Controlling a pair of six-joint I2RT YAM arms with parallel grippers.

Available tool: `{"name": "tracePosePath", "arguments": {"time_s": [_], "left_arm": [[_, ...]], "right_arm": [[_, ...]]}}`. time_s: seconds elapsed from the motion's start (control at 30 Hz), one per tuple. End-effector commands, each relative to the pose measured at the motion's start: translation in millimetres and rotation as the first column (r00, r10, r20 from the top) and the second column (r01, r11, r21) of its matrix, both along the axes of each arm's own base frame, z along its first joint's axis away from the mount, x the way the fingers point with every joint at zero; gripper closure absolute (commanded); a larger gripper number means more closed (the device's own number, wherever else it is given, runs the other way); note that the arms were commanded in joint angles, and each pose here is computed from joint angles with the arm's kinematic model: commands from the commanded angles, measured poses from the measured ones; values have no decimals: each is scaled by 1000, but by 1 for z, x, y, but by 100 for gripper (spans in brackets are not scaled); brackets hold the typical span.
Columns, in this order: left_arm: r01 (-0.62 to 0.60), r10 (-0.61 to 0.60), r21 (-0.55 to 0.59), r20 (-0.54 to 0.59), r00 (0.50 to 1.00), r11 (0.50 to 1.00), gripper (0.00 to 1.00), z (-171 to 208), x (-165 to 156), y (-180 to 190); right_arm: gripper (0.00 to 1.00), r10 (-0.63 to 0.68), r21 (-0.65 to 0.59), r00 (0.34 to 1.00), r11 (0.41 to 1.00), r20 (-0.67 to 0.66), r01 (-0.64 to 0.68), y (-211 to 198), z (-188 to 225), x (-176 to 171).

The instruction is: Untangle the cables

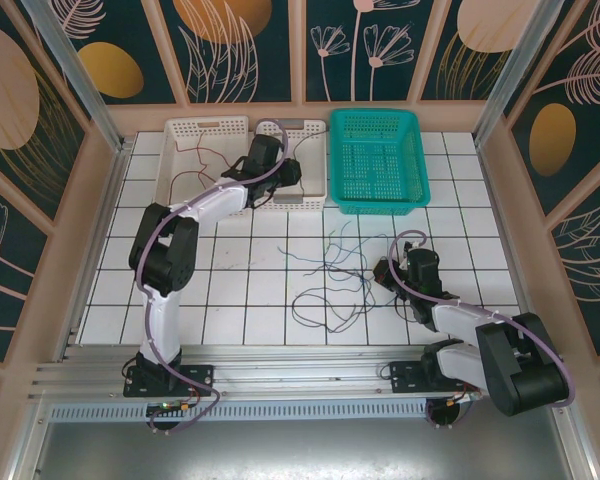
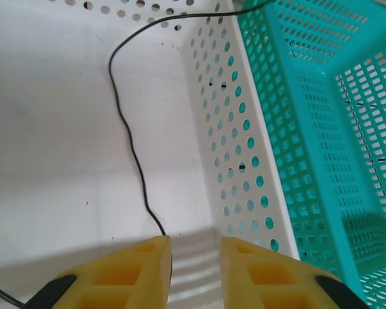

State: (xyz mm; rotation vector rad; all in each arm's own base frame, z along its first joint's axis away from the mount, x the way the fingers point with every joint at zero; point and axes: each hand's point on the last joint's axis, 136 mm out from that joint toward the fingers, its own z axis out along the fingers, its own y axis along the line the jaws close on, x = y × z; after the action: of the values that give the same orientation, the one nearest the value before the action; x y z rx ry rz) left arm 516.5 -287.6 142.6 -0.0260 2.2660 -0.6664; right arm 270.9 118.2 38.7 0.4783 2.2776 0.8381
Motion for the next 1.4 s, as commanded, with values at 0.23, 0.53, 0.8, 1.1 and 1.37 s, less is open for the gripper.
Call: {"name": "tracePosePath", "arguments": {"time_s": [0.23,0.53,0.8,1.1,1.37], "left_arm": [[6,-2,-55,69,998,998,50,56,9,-3],[37,-36,-44,15,999,998,36,42,40,-25],[28,-29,-58,-17,999,998,31,34,21,-17],[108,-115,-99,-62,991,989,26,22,-73,-25],[238,-268,-277,-74,961,931,26,13,-158,-61]], "right_arm": [[100,23,8,999,1000,46,-24,5,11,6],[100,28,5,999,1000,44,-28,6,10,6],[100,65,25,994,997,92,-68,13,22,7],[100,129,70,955,986,267,-153,27,80,6],[100,246,77,890,952,384,-297,49,145,4]]}}
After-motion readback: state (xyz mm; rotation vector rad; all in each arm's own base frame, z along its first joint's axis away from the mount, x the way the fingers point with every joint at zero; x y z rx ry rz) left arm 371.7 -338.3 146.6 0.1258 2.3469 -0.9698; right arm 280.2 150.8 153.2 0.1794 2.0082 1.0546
